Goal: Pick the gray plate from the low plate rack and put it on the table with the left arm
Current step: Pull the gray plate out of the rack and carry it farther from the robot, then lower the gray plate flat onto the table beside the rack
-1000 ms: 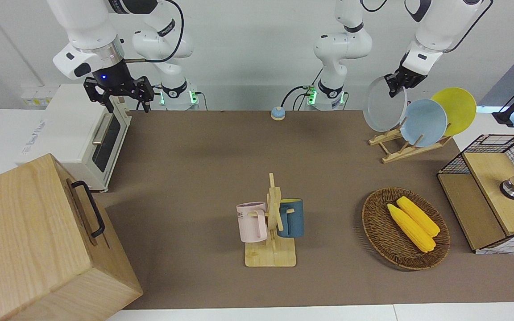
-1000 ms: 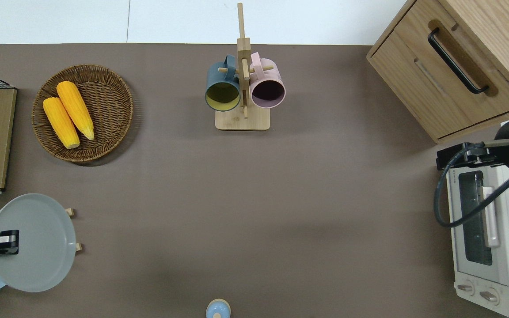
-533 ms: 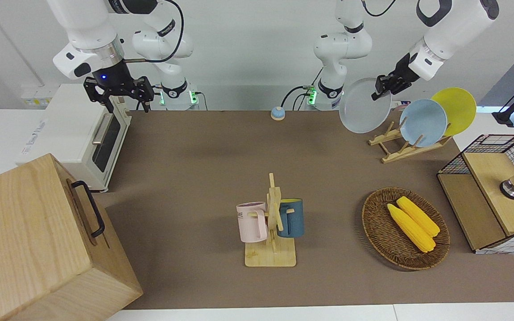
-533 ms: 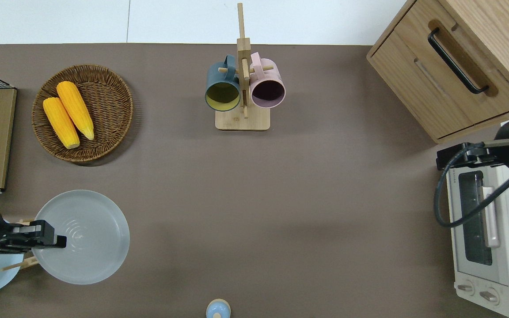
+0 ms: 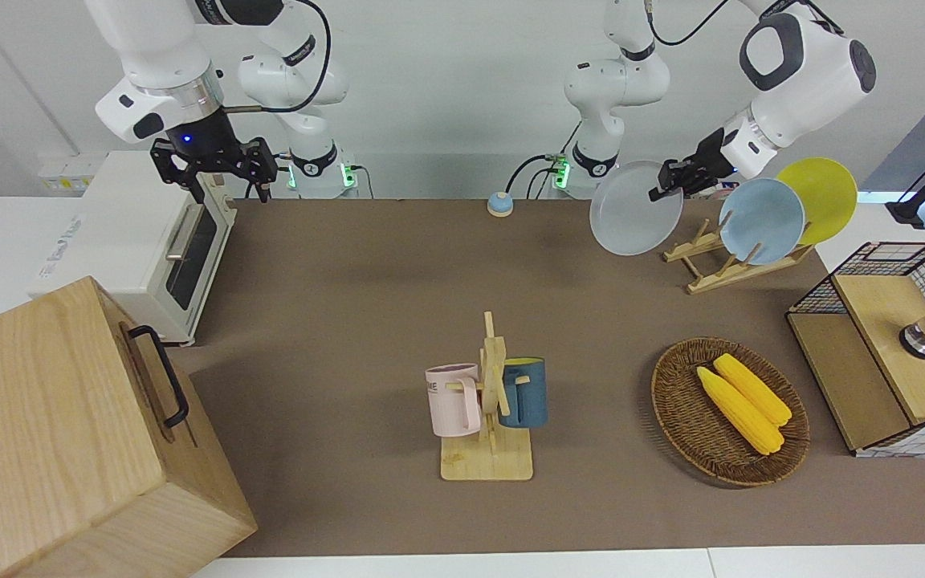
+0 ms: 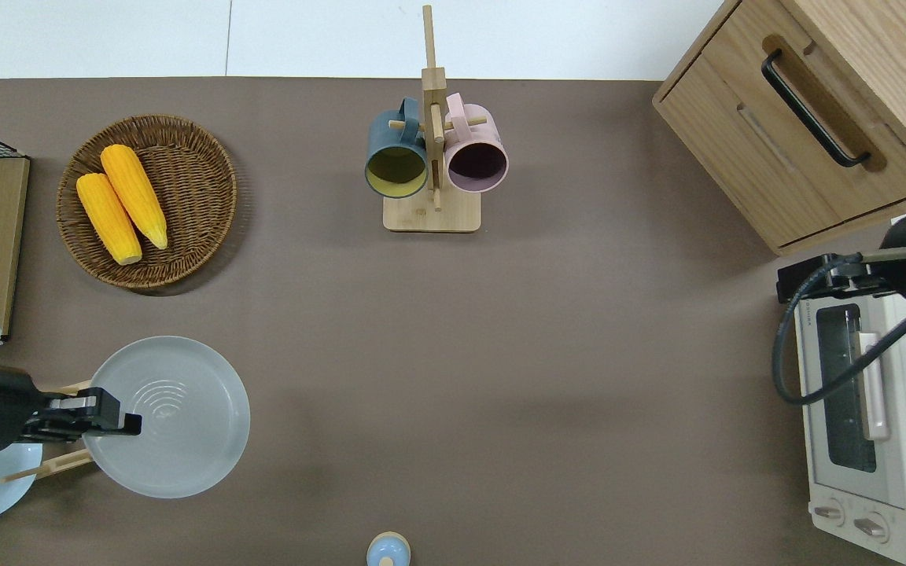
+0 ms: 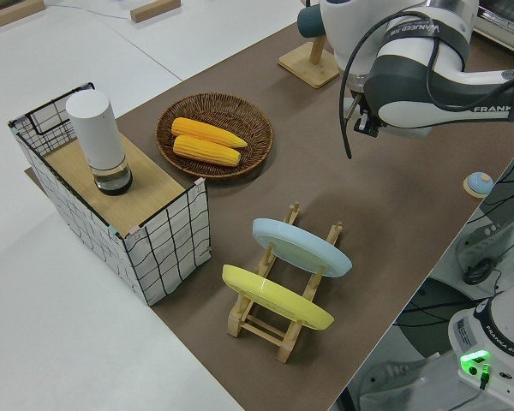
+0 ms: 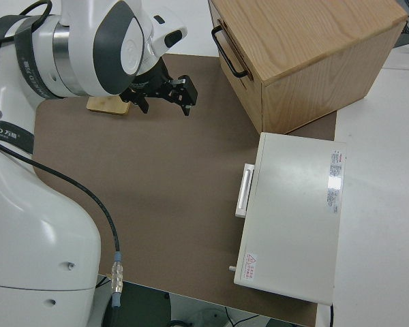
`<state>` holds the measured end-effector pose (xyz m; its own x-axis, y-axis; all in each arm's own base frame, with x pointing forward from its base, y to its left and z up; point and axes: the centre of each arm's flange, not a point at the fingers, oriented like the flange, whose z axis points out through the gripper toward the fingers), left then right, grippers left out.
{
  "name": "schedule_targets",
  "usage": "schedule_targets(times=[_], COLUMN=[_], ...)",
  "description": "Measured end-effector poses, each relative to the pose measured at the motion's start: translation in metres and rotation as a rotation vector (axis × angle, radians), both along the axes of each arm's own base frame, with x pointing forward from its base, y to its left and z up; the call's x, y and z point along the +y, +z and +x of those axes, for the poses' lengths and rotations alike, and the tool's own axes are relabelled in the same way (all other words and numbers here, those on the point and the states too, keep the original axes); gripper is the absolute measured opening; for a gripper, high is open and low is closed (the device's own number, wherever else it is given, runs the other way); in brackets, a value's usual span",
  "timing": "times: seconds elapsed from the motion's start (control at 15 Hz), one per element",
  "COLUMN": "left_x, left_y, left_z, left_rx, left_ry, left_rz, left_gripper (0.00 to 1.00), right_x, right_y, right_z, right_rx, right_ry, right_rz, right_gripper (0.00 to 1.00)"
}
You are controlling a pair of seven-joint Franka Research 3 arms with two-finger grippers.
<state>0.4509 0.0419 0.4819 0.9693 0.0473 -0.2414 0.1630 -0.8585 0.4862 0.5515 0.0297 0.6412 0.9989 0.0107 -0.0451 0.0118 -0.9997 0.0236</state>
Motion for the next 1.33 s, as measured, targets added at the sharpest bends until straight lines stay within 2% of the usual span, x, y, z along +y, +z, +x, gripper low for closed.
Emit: schedule_targets(times=[0.27, 1.0, 1.33], left_x=[0.019, 0.014, 0.011], left_y=[-0.041, -0.114, -0.139], left_z=[-0.005, -0.023, -0.027], left_rx=[-0.028, -0.090, -0.093], left_ry=[-0.023, -0.011, -0.008], left_rz=[-0.068, -0.085, -0.085], left_gripper=[0.06, 0.06, 0.06], right_x=[0.000, 0.000, 0.000], right_y=[0.000, 0.000, 0.000], right_z=[0.000, 0.000, 0.000], right_rx=[0.000, 0.000, 0.000], right_ry=[0.000, 0.000, 0.000], right_rz=[0.000, 0.000, 0.000], right_gripper=[0.99, 0.99, 0.99])
